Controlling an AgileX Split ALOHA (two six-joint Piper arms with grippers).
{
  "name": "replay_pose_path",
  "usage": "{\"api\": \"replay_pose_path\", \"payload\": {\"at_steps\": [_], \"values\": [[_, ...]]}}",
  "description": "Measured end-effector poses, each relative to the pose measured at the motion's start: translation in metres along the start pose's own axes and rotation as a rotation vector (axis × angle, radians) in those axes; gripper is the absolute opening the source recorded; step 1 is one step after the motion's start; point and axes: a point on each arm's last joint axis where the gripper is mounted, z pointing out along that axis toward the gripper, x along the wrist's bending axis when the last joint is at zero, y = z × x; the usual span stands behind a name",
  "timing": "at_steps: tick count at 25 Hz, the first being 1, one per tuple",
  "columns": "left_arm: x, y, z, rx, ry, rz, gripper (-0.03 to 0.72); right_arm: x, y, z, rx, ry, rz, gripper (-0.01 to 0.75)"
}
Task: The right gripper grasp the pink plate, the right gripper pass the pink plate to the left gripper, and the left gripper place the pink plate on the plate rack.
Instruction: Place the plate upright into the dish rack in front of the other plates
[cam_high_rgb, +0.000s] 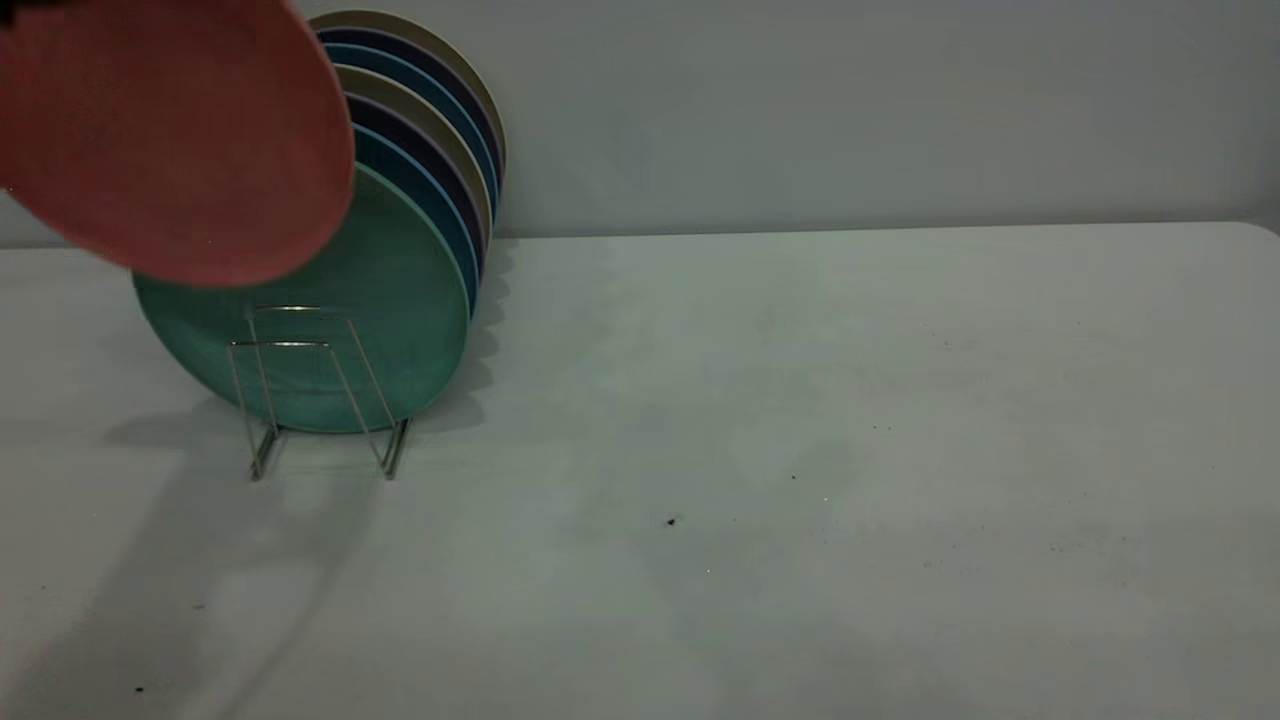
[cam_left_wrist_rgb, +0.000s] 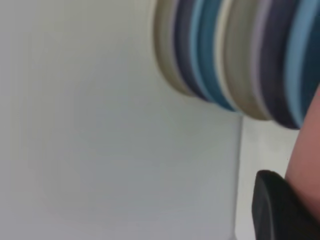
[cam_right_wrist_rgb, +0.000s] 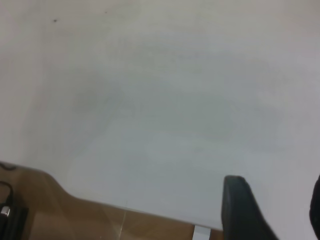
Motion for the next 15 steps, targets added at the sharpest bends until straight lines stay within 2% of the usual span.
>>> {"api": "replay_pose_path", "payload": {"at_steps": [3,9,15], "values": [[-0.006,0.001,0.002,-0.010,-0.007,0.014,0.022,0.000,0.000,0.000,0.000,0.000,0.001,0.351],[-0.010,0.011,0.009,-0.105,0.032,0.029,0.022,0.000,0.000,0.000,0.000,0.000,0.002,0.351],[-0.019,0.010,0.018,-0.085,-0.015,0.040,0.022,0.000,0.000,0.000,0.000,0.000,0.002,0.351]]}}
